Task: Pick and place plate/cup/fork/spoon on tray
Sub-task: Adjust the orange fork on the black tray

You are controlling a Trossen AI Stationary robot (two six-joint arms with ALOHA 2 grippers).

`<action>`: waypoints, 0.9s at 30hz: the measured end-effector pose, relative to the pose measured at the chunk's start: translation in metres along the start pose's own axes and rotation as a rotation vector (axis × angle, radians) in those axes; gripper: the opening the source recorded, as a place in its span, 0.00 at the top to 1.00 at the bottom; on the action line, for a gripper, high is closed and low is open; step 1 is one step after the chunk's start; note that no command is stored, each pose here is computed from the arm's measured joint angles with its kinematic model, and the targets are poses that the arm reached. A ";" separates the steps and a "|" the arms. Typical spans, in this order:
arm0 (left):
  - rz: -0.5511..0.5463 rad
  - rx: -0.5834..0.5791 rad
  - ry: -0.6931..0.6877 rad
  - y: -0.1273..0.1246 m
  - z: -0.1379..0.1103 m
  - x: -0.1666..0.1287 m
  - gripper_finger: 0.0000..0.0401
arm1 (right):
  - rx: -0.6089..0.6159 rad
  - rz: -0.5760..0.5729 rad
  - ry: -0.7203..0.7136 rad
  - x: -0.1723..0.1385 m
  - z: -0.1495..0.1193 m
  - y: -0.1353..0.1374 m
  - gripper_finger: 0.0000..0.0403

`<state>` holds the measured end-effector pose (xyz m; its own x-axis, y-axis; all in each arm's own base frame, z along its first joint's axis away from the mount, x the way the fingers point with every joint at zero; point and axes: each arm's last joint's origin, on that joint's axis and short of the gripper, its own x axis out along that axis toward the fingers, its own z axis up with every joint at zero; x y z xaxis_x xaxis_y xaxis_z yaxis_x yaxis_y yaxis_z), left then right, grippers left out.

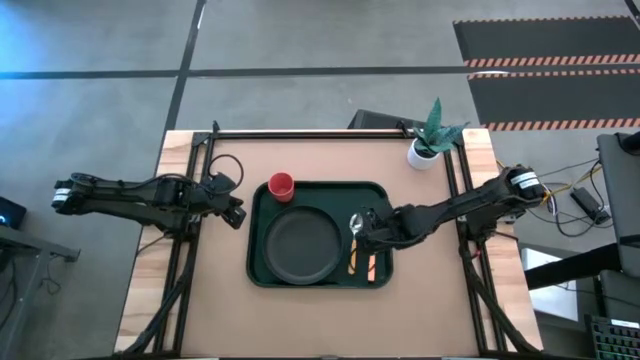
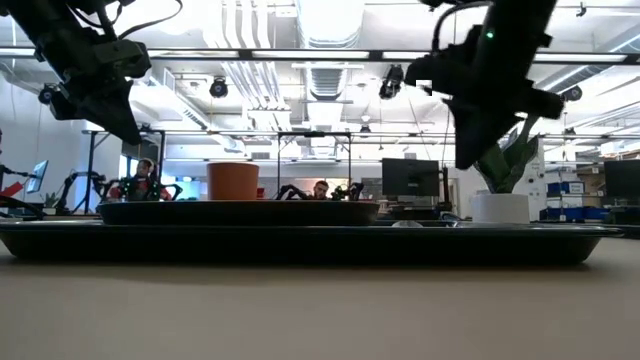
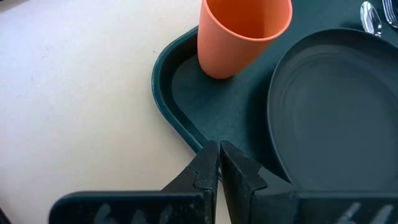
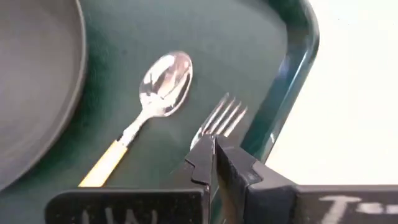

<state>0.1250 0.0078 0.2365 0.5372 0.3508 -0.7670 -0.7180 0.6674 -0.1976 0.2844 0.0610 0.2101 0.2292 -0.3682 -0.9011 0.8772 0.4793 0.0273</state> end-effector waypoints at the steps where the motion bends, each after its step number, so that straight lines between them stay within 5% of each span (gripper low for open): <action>1: 0.000 0.000 0.000 0.000 0.000 0.000 1.00 | 0.016 0.008 0.012 0.002 -0.002 -0.001 0.98; 6: 0.000 0.000 0.000 0.000 0.000 0.000 1.00 | 0.037 0.093 0.015 0.022 -0.010 0.003 0.98; 27: -0.001 -0.001 0.000 0.000 0.000 0.000 1.00 | 0.084 0.054 0.070 0.054 -0.023 -0.008 0.98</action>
<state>0.1250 0.0077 0.2365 0.5377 0.3506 -0.7668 -0.7181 0.6670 -0.1986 0.2798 0.0556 0.1511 0.2492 -0.2856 -0.9254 0.8973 0.4276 0.1097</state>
